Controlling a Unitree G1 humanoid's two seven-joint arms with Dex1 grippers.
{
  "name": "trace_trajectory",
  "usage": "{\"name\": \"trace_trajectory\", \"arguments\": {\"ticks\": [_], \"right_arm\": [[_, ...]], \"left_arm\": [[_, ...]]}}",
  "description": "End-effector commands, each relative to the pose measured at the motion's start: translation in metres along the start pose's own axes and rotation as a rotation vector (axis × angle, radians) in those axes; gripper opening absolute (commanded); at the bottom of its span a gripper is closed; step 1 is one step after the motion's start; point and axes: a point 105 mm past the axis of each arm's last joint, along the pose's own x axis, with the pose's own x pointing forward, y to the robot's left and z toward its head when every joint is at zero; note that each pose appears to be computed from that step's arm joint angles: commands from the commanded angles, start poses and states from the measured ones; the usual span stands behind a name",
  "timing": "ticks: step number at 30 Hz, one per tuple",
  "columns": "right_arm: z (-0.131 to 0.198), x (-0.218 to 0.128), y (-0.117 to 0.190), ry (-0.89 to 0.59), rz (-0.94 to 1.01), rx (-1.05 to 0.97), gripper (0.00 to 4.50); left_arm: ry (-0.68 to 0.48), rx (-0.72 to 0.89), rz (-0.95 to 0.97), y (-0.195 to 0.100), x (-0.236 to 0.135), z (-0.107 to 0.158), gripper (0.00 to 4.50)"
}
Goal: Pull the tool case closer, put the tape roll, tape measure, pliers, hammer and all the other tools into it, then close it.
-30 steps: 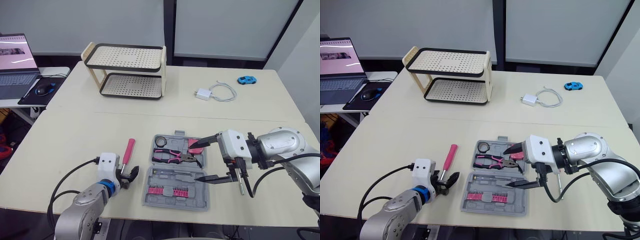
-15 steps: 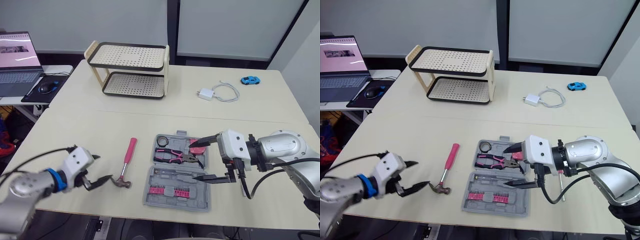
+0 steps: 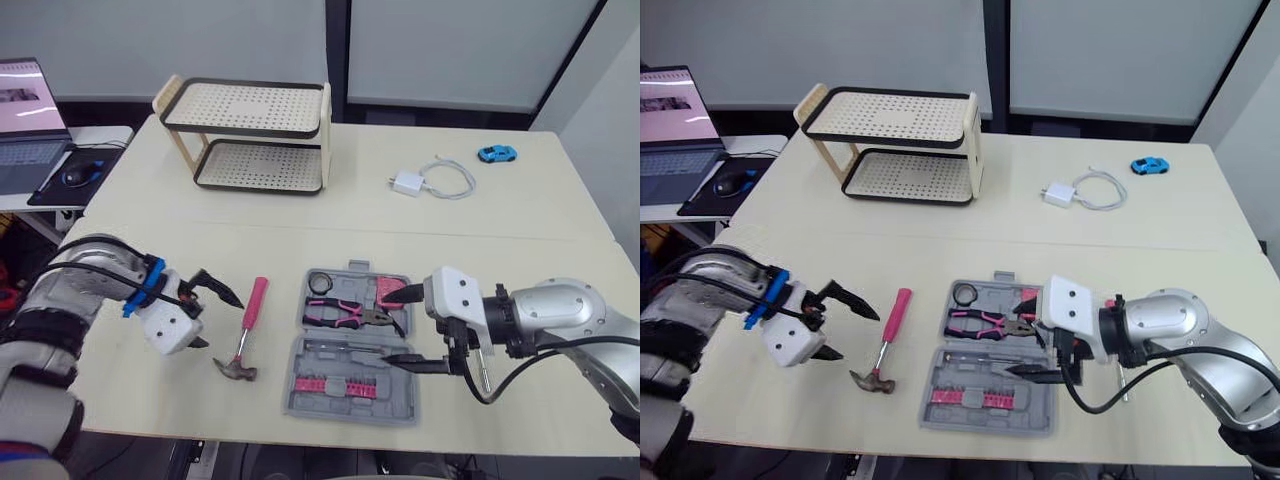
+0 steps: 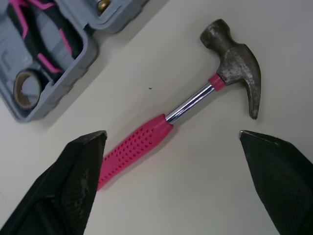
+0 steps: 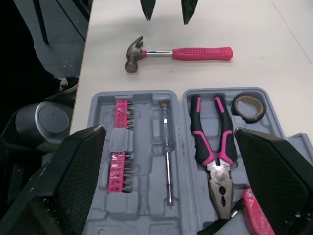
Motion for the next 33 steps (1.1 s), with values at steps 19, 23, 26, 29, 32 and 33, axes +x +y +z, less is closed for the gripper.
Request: {"name": "trace_trajectory", "arguments": {"ticks": [19, 23, 26, 29, 32, 33], "right_arm": [[0.011, 0.004, 0.012, -0.005, 0.022, -0.011, 4.50], [0.012, 0.003, 0.013, -0.002, 0.021, -0.007, 4.50], [0.012, 0.003, 0.014, -0.002, 0.020, -0.004, 4.50], [0.013, 0.003, 0.014, -0.002, 0.019, -0.001, 4.50], [0.013, 0.002, 0.014, -0.001, 0.017, 0.000, 4.50], [0.014, 0.002, 0.014, -0.001, 0.017, -0.001, 4.50]], "left_arm": [[-0.081, 0.278, -0.326, 0.009, 0.056, -0.001, 2.79], [-0.070, 0.310, -0.359, 0.003, 0.061, -0.004, 1.58], [-0.016, 0.344, -0.370, 0.000, 0.068, -0.014, 0.66], [0.031, 0.411, -0.364, -0.003, 0.073, -0.026, 0.03], [0.002, 0.468, -0.326, -0.002, 0.074, -0.026, 0.03], [-0.016, 0.481, -0.306, 0.000, 0.073, -0.025, 0.03]]}}
